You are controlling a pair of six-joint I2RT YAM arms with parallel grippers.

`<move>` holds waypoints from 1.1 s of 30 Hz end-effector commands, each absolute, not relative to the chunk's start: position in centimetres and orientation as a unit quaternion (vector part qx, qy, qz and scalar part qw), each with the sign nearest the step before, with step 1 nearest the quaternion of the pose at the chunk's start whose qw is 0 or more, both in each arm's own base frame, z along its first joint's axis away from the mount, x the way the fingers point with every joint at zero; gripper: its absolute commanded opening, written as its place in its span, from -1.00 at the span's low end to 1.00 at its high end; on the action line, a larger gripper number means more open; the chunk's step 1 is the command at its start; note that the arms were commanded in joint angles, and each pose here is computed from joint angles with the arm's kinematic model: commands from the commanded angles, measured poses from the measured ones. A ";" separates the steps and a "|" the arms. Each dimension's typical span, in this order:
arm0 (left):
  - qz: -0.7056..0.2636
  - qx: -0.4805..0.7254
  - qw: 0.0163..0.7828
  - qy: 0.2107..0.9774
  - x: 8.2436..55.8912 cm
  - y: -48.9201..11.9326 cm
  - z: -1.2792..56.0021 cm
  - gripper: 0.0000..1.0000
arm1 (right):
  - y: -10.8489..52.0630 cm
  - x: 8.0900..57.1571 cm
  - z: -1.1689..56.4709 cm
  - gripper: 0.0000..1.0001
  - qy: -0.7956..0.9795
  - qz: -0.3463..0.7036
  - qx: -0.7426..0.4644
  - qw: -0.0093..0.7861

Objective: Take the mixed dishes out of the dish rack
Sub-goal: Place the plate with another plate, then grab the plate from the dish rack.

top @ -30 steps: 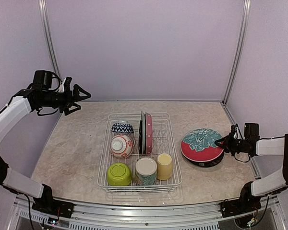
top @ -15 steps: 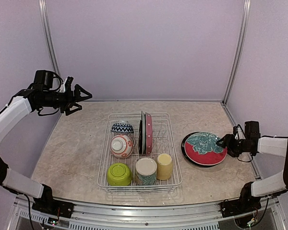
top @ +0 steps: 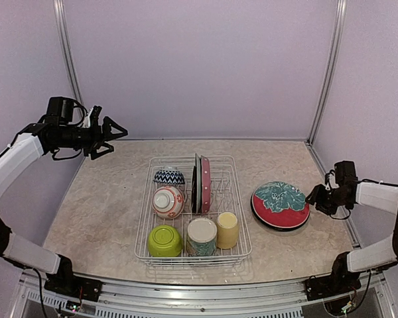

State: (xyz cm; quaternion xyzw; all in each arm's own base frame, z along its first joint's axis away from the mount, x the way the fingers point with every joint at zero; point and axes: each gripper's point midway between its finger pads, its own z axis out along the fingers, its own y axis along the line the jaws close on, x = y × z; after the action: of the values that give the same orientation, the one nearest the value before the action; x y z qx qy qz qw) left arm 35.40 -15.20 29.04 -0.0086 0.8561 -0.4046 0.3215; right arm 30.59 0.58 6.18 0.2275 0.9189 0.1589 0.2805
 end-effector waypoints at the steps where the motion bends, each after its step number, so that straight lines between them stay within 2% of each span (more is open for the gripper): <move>1: -0.411 0.002 0.331 0.849 35.2 -15.3 30.0 0.98 | 1.7 31.2 6.2 0.03 0.930 0.144 0.208 0.267; 5: -0.406 0.001 0.332 0.851 35.2 -15.3 29.9 0.98 | 3.6 32.4 7.4 0.14 0.942 0.113 0.165 0.271; 9: -0.401 -0.004 0.330 0.855 35.4 -15.1 29.5 0.98 | 5.2 33.6 10.5 0.36 0.944 0.071 0.134 0.294; 13: -0.410 0.001 0.323 0.853 35.3 -15.6 29.6 0.98 | 7.8 34.0 14.2 0.46 0.940 0.046 0.104 0.322; 22: -0.412 -0.004 0.313 0.856 35.4 -15.7 29.1 0.98 | 20.4 34.0 22.2 0.60 0.905 0.159 0.010 0.394; 26: -0.420 0.004 0.308 0.853 35.1 -16.3 29.3 0.98 | 25.7 33.0 23.9 0.66 0.895 0.184 -0.029 0.404; 33: -0.425 0.006 0.304 0.853 35.0 -16.6 29.4 0.98 | 32.9 31.9 24.0 0.64 0.892 0.211 -0.076 0.392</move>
State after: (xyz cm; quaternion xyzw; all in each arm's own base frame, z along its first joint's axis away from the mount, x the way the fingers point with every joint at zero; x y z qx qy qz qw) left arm 35.11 -16.03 28.74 -0.0017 0.8561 -0.4158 0.3067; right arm 31.90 30.48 24.23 -0.0754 0.8925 0.2080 0.3931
